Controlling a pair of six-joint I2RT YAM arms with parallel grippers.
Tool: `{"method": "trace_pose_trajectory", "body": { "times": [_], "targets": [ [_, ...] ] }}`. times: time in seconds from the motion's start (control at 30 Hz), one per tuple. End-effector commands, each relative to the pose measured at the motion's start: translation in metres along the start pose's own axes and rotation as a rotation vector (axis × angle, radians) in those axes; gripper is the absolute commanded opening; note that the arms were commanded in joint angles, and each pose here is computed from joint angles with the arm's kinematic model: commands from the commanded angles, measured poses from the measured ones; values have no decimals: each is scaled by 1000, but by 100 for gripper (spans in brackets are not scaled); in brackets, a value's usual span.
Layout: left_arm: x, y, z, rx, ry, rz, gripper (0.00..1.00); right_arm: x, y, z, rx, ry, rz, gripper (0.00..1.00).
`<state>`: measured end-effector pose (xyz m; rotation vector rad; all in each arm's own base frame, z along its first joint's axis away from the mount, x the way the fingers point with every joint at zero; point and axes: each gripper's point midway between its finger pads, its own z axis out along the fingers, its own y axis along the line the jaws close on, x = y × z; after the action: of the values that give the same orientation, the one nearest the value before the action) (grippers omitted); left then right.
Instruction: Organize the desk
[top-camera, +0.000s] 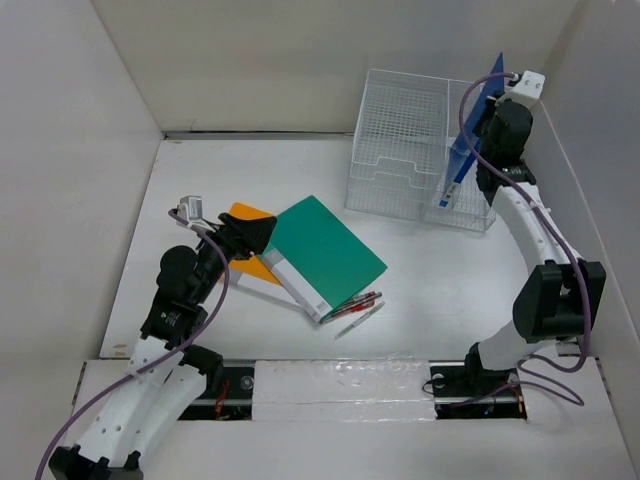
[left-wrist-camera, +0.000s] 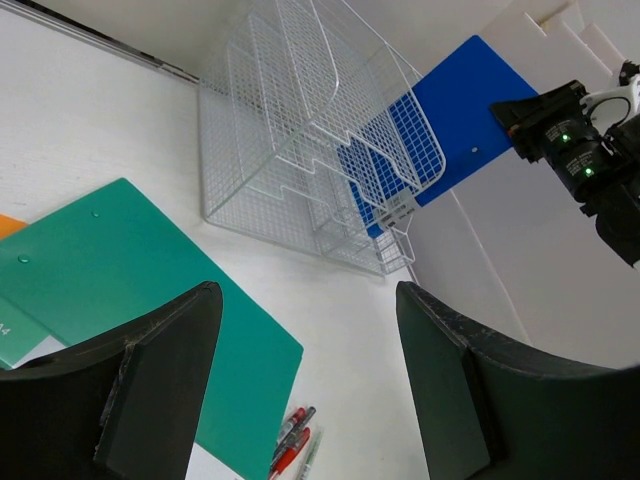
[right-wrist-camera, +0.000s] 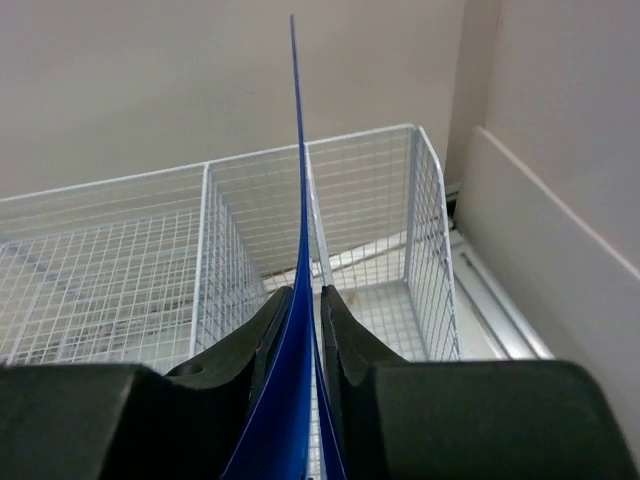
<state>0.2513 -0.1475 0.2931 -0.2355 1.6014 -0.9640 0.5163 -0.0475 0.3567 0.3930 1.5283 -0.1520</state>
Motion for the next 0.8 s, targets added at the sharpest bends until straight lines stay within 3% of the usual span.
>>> {"method": "trace_pose_trajectory", "body": {
  "times": [0.0,0.5,0.77],
  "targets": [
    [-8,-13,-1,56,-31,2,66,-51,-5,-12,61,-213,-58,0],
    [-5,-10,1,45,-22,2,66,-91,17,-2,-2,-408,-36,0],
    [-4,-8,3,39,-19,-2,66,-61,27,7,-57,-371,-30,0]
  ]
}}
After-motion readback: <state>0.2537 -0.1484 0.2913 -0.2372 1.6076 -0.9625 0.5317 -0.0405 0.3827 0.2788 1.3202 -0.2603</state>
